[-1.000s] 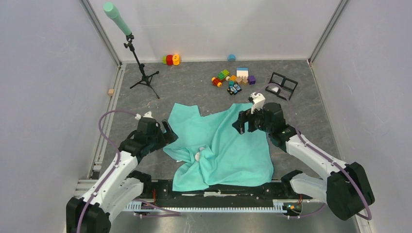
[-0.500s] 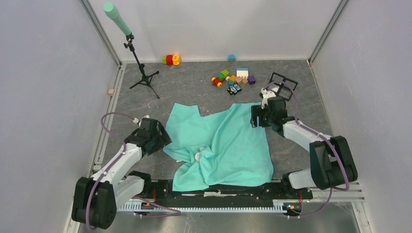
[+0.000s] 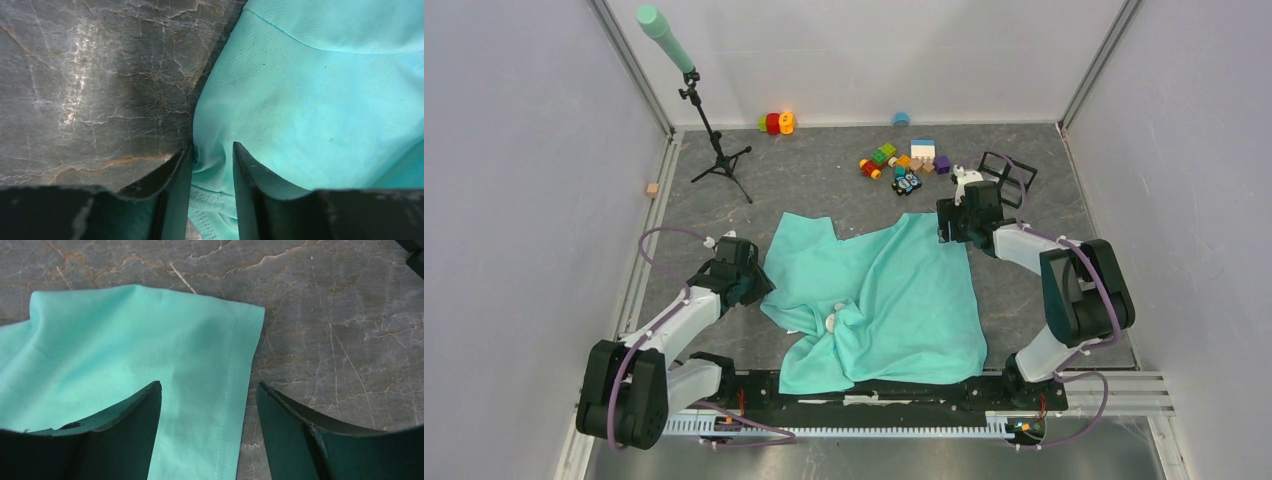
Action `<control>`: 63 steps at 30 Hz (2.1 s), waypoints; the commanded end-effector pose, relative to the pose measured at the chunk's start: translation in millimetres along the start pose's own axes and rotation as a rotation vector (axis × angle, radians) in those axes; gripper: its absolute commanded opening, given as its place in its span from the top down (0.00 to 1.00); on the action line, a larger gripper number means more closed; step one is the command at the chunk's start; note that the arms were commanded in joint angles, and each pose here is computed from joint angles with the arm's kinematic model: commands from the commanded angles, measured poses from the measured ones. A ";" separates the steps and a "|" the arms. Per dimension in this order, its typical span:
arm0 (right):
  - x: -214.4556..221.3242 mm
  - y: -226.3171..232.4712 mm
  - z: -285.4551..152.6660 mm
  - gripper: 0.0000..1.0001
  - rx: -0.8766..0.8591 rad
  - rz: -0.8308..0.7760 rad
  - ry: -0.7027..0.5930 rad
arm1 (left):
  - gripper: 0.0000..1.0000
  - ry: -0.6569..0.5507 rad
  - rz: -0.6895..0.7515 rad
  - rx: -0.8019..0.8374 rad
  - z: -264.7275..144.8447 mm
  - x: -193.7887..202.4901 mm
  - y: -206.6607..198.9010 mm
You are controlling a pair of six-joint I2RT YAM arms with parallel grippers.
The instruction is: Pin the brooch onto the clothing
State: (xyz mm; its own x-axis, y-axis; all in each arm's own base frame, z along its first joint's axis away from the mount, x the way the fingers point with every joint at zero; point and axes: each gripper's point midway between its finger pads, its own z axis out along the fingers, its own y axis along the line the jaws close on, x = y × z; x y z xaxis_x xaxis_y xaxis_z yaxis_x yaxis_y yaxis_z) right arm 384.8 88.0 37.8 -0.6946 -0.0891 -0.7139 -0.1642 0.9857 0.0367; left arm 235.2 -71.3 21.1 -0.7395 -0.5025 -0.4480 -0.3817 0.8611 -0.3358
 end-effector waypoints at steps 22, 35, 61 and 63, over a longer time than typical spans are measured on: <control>-50.3 -29.3 60.2 0.94 -0.020 0.024 -0.026 | 0.98 -0.157 0.106 -0.089 41.1 -127.0 -37.7; -110.3 -78.7 74.8 1.00 0.099 0.030 -0.079 | 0.98 -0.233 0.276 -0.258 75.3 -222.4 -61.9; -58.4 -26.9 -52.9 0.29 -0.083 0.137 -0.096 | 0.14 -0.070 0.212 -0.044 -24.9 -97.6 -44.4; -38.1 -23.3 -61.3 0.29 -0.092 0.142 -0.070 | 0.16 -0.038 0.183 -0.031 -31.8 -75.1 -35.1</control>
State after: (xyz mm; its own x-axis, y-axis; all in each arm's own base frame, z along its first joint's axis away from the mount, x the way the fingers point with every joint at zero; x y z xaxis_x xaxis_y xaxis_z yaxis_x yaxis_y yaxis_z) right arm 408.7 55.2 128.4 -0.6087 0.0191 -0.7932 -0.1516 0.9785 0.1399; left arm 335.2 -54.1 113.8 -0.7314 -0.2636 -0.6289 -0.2080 0.9645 -0.1625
